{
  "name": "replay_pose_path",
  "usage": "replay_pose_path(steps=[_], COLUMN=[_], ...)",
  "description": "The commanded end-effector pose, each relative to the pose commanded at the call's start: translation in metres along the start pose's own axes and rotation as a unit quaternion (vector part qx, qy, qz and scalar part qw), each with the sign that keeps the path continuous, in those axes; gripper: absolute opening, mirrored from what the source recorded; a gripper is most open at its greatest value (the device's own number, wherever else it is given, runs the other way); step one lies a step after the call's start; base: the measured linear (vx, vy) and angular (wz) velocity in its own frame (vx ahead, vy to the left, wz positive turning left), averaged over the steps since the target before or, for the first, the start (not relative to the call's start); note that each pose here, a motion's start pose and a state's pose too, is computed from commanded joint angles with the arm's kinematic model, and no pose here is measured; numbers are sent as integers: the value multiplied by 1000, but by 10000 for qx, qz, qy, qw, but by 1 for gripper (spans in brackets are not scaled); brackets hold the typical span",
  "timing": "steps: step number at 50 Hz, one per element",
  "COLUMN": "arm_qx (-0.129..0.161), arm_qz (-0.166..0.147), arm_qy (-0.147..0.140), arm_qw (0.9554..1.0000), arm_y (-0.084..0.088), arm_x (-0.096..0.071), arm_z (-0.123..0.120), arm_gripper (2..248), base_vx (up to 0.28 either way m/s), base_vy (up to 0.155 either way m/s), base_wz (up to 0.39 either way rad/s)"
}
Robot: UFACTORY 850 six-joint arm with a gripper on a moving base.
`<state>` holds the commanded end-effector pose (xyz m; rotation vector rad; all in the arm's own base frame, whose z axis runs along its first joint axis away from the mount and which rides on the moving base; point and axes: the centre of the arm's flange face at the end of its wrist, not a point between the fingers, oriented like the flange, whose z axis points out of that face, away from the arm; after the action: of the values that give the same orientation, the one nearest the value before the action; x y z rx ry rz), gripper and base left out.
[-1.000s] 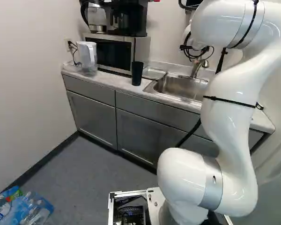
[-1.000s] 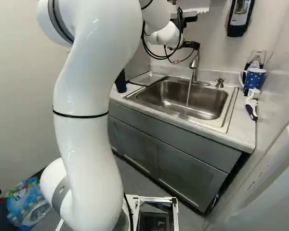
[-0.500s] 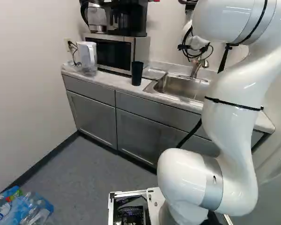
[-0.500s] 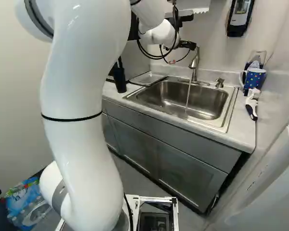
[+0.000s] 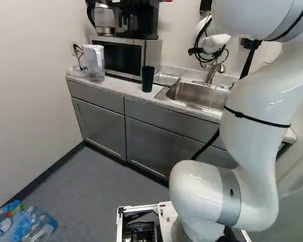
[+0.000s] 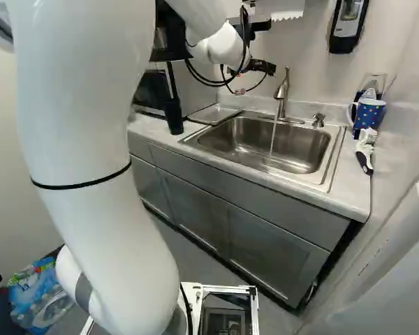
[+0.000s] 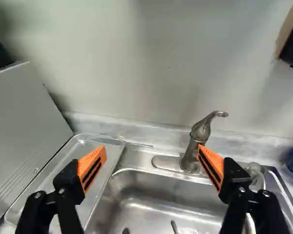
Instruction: Rinse the cup and place it in the tray
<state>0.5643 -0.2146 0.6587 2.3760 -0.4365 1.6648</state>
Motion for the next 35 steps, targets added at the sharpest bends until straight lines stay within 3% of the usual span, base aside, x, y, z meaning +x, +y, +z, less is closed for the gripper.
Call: replay_pose_path(steps=[17,35], arm_qx=[43,-41], arm_qz=[-18,20], arm_qy=[-418,-988], arm_qw=[9991,9951], arm_y=[-5,5], arm_x=[-18,-40], arm_z=[-35,-69], arm_gripper=[247,247], base_vx=[0,0], base_vy=[0,0], base_wz=[0,0])
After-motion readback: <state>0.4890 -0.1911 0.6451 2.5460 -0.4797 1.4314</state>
